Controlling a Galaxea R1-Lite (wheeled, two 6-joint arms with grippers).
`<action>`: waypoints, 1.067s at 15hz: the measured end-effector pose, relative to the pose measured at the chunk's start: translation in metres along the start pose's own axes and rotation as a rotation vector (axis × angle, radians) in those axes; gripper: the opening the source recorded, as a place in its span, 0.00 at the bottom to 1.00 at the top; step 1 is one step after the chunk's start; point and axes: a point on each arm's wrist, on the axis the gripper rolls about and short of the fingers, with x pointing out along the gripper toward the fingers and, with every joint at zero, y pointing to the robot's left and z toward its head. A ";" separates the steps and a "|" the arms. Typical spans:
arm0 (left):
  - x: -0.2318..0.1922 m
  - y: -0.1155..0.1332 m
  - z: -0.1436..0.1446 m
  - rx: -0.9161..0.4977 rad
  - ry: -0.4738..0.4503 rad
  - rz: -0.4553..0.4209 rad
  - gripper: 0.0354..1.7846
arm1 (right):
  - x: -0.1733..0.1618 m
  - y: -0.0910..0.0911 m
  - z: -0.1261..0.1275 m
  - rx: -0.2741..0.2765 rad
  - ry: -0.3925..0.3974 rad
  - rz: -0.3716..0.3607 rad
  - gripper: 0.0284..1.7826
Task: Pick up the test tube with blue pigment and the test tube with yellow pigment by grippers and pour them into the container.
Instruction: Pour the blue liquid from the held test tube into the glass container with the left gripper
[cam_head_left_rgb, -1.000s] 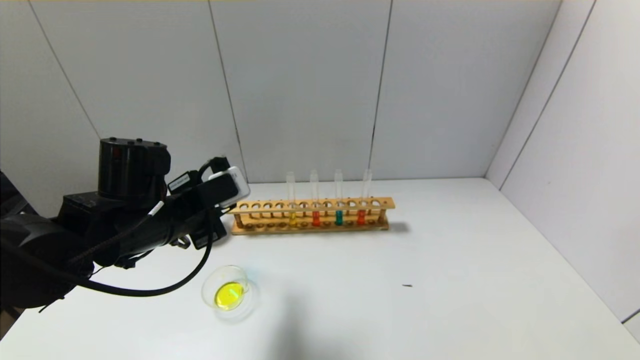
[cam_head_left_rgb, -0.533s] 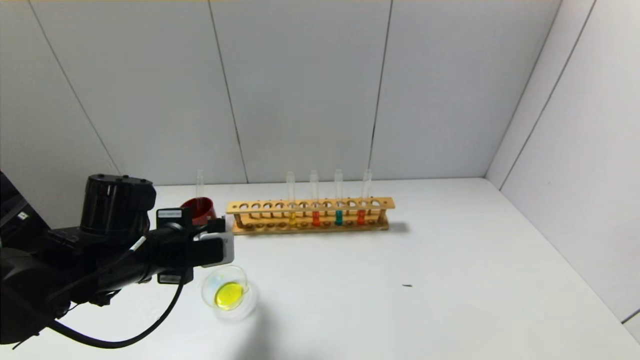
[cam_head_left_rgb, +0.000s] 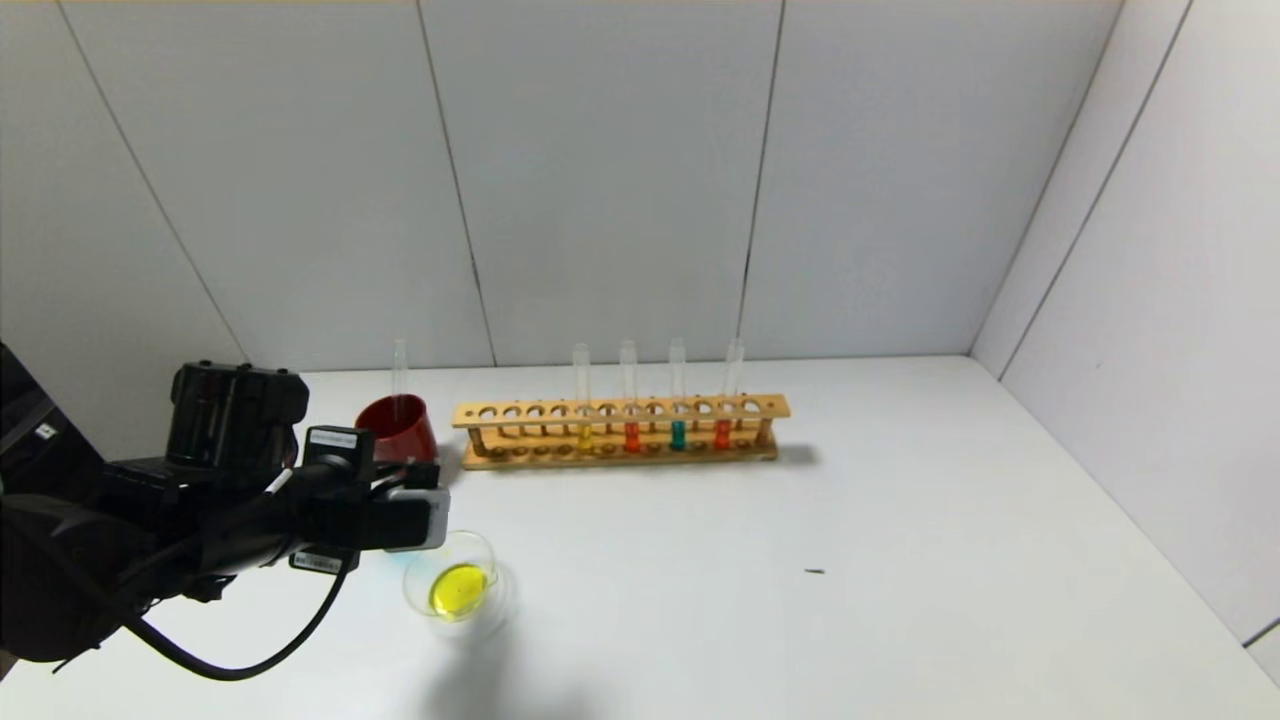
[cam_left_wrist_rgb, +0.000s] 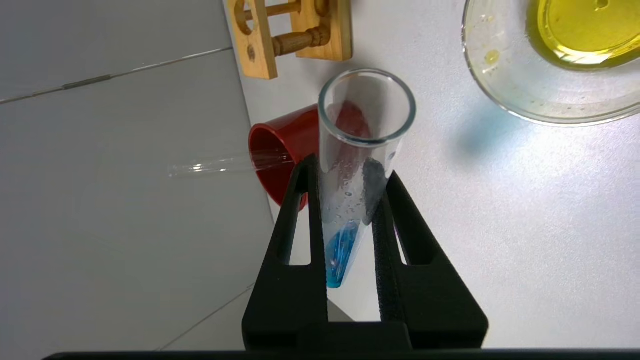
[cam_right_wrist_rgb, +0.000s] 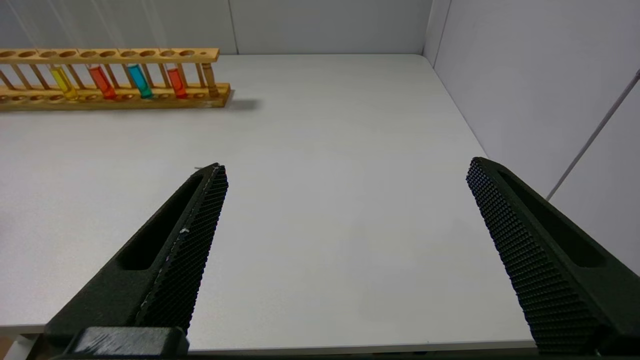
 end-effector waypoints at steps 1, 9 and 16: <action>0.000 -0.002 -0.001 0.005 -0.006 -0.007 0.16 | 0.000 0.000 0.000 0.000 0.000 0.000 0.98; 0.005 0.004 -0.003 0.209 -0.015 0.076 0.16 | 0.000 0.000 0.000 0.000 0.000 0.000 0.98; 0.016 0.008 -0.012 0.327 0.018 0.136 0.16 | 0.000 0.000 0.000 0.000 0.000 -0.001 0.98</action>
